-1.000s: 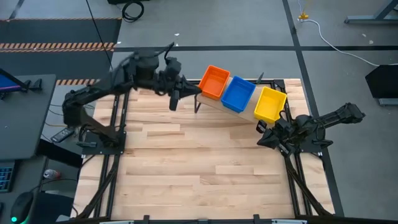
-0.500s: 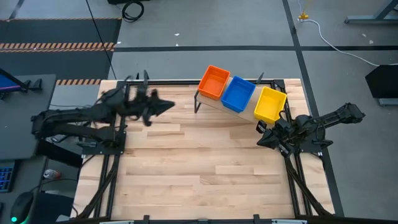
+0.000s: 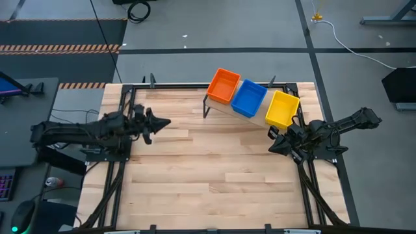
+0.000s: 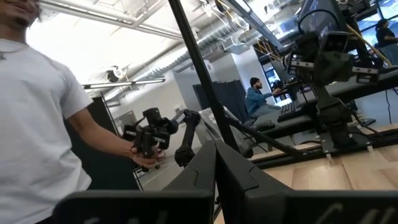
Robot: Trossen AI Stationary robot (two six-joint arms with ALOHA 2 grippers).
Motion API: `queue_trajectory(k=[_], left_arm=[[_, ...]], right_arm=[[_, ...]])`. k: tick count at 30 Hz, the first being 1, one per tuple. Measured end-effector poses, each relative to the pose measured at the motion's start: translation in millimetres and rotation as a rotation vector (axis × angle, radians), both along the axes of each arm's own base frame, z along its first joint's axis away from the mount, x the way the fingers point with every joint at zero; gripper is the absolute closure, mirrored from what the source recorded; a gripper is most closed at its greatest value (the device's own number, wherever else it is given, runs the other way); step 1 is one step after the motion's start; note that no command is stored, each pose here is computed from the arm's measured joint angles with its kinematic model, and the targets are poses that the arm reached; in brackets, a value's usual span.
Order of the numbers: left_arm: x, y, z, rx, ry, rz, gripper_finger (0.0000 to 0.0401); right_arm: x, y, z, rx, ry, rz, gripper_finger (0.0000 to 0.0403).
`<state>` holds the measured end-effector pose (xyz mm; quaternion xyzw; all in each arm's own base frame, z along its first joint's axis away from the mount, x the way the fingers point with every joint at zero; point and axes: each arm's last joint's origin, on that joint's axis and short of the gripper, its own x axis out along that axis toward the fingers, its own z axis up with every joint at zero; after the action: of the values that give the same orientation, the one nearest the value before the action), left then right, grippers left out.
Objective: Stack baskets on shelf by color
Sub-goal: Return to Home Position
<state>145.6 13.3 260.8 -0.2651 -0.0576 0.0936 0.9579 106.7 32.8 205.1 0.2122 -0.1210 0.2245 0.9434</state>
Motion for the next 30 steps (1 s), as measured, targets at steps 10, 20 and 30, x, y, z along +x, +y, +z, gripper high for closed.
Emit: queue_trajectory(k=[10,20,30], left_arm=[[-18,-7,-41,0.078,-0.137,-0.017,0.04],[-36,-7,-58,0.138,-0.268,-0.013,0.04],[-33,-7,-70,0.171,-0.137,-0.027,0.0382]], right_arm=[[0,0,0,0.0,0.0,0.0,0.0391],[0,0,0,0.0,0.0,0.0,0.0391],[0,0,0,0.0,-0.001,0.0,0.0391]])
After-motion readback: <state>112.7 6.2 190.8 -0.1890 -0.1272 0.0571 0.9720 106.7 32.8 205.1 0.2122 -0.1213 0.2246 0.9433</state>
